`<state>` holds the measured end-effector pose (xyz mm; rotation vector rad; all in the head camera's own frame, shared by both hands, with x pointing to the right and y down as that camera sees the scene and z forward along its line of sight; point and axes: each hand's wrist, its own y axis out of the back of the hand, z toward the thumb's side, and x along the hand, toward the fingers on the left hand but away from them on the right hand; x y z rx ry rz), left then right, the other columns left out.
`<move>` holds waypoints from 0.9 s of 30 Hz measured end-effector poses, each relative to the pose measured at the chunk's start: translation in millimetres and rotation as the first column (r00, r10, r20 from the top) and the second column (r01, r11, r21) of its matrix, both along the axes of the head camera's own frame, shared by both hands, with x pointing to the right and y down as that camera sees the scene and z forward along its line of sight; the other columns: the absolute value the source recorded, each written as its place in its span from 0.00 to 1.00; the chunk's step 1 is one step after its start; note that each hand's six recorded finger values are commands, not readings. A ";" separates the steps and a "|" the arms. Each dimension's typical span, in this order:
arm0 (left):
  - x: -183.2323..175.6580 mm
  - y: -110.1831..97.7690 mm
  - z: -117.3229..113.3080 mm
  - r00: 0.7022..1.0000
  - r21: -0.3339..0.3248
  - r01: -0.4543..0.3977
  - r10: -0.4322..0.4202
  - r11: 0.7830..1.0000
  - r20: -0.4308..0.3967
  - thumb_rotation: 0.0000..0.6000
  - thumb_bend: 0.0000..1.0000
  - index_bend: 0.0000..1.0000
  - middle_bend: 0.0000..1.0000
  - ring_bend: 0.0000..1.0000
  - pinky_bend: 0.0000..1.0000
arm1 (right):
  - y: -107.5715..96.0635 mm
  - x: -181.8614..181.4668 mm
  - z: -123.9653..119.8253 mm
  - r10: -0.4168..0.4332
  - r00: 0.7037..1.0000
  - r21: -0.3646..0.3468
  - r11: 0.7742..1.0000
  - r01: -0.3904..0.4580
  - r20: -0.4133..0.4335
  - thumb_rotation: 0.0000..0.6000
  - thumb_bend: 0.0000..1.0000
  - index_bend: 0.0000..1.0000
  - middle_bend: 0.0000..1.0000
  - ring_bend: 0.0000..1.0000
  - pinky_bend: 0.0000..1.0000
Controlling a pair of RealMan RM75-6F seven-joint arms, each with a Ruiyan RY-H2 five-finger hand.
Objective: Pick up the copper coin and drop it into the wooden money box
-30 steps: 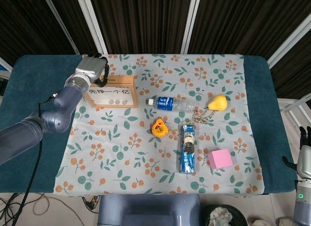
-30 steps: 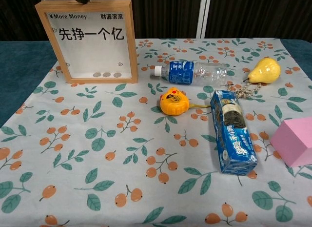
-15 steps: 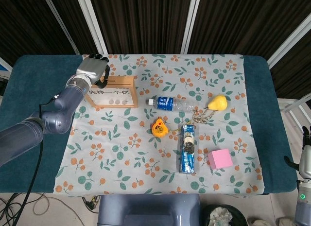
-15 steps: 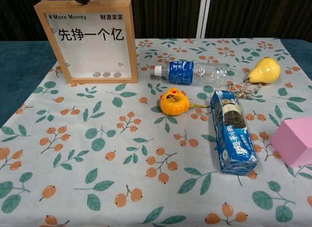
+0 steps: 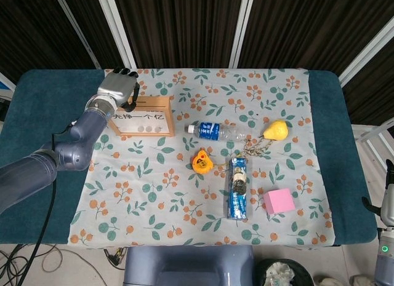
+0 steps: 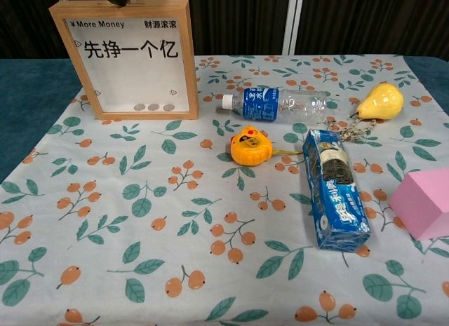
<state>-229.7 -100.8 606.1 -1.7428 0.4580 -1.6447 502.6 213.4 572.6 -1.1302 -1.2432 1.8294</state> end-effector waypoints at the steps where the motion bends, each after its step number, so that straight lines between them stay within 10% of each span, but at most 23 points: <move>1: 0.7 -0.1 -0.3 1.000 0.001 -0.001 0.001 1.000 -0.001 1.00 0.31 0.27 0.09 0.00 0.00 | 0.1 0.2 -0.1 0.001 1.000 0.000 1.000 -0.001 -0.001 1.00 0.24 0.00 0.00 0.00 0.00; 20: 4.3 -3.4 -16.7 1.000 0.053 -0.018 0.018 0.998 0.007 1.00 0.31 0.15 0.07 0.00 0.00 | 0.1 0.4 -0.7 0.008 1.000 0.001 1.000 -0.008 0.004 1.00 0.24 0.00 0.00 0.00 0.00; 27: 4.7 -5.4 -46.4 0.999 0.163 -0.038 0.040 0.986 -0.009 1.00 0.31 0.17 0.08 0.00 0.00 | -0.5 -2.1 0.5 -0.002 1.000 -0.001 1.000 0.002 0.026 1.00 0.24 0.00 0.00 0.00 0.00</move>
